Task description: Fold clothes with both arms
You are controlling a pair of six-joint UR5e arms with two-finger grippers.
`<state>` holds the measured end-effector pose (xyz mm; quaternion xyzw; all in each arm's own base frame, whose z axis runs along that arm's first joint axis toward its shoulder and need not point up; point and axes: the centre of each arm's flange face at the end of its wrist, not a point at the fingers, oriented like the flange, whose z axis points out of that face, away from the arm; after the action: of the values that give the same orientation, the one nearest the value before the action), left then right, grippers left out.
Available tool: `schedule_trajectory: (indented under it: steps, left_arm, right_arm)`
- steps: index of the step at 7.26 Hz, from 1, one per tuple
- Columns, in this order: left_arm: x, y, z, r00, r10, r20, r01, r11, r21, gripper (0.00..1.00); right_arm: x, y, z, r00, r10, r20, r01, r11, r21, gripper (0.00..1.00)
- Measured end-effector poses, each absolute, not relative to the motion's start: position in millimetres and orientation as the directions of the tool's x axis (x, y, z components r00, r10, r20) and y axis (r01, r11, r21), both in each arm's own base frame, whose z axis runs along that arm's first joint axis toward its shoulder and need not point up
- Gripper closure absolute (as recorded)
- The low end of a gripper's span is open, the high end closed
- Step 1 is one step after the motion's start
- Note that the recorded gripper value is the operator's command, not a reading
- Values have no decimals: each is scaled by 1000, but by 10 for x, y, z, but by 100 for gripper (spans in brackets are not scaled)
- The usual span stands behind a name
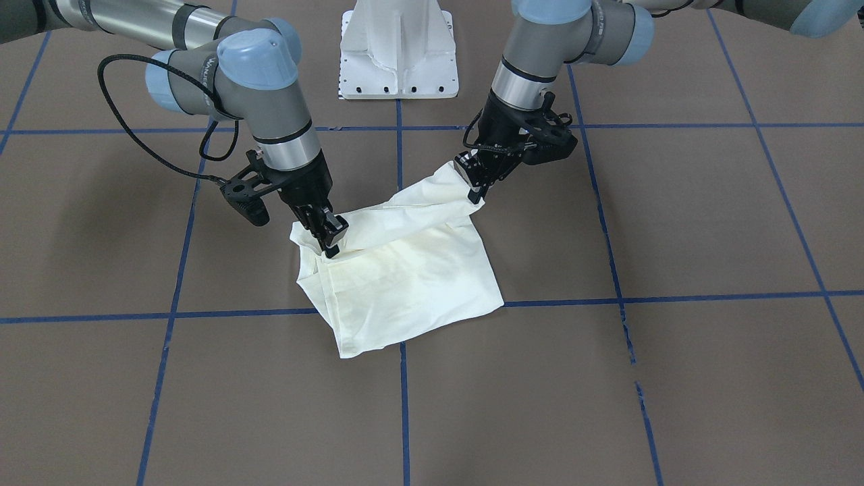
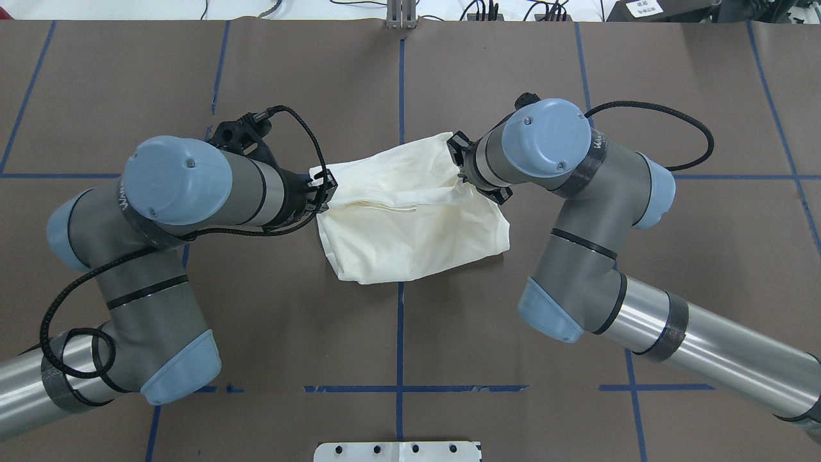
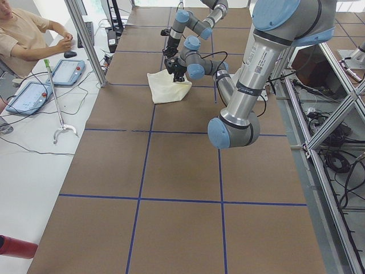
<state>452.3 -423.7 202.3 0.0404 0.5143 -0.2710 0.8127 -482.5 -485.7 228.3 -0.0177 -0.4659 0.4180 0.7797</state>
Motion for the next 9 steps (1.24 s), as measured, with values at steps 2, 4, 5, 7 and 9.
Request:
schedule_trajectory:
  steps: [2, 4, 5, 7, 9]
  left_arm:
    - [4512, -4233, 1980, 319, -395, -861, 480, 851, -213, 100]
    - [4494, -4225, 1948, 315, -393, -864, 477, 852, -214, 100]
    - [4482, -4223, 1934, 312, -391, -866, 477, 852, -213, 100]
    - [4386, -4374, 1965, 326, -366, -872, 491, 853, -174, 100]
    - [4345, -4668, 2144, 343, -343, -874, 513, 848, -132, 100]
  right_arm:
    - [-4823, -4851, 2267, 217, 668, 712, -626, 654, -424, 100]
    - [-4821, -4844, 2255, 217, 668, 711, -621, 657, -427, 100]
    - [-4808, -4856, 2255, 217, 669, 711, -621, 656, -428, 100]
    - [-4831, -5016, 2221, 217, 671, 708, -631, 650, -423, 100]
    - [-5073, -5360, 2107, 223, 682, 697, -643, 640, -421, 100]
